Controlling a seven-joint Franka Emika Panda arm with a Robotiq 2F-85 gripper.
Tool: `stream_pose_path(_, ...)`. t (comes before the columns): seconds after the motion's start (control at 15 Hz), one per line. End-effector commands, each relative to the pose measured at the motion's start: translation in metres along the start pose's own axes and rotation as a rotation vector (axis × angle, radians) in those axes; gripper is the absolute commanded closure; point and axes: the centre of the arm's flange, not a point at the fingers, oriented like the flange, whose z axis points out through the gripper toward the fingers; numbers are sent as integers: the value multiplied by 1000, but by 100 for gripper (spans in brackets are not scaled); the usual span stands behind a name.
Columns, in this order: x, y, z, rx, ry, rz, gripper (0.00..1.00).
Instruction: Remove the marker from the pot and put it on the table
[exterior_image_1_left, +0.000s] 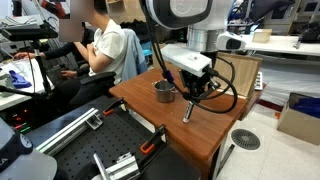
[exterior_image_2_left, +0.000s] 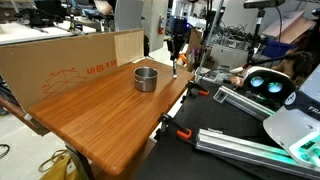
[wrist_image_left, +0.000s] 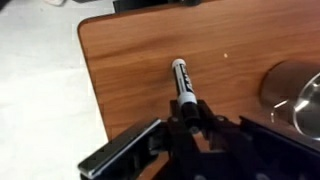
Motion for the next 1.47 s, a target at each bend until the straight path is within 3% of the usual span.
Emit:
stream_pose_path(0.0, 23, 9, 4, -12, -41, 9, 94)
stream_pose_path(1.4, 119, 30, 56, -125, -150, 19, 94)
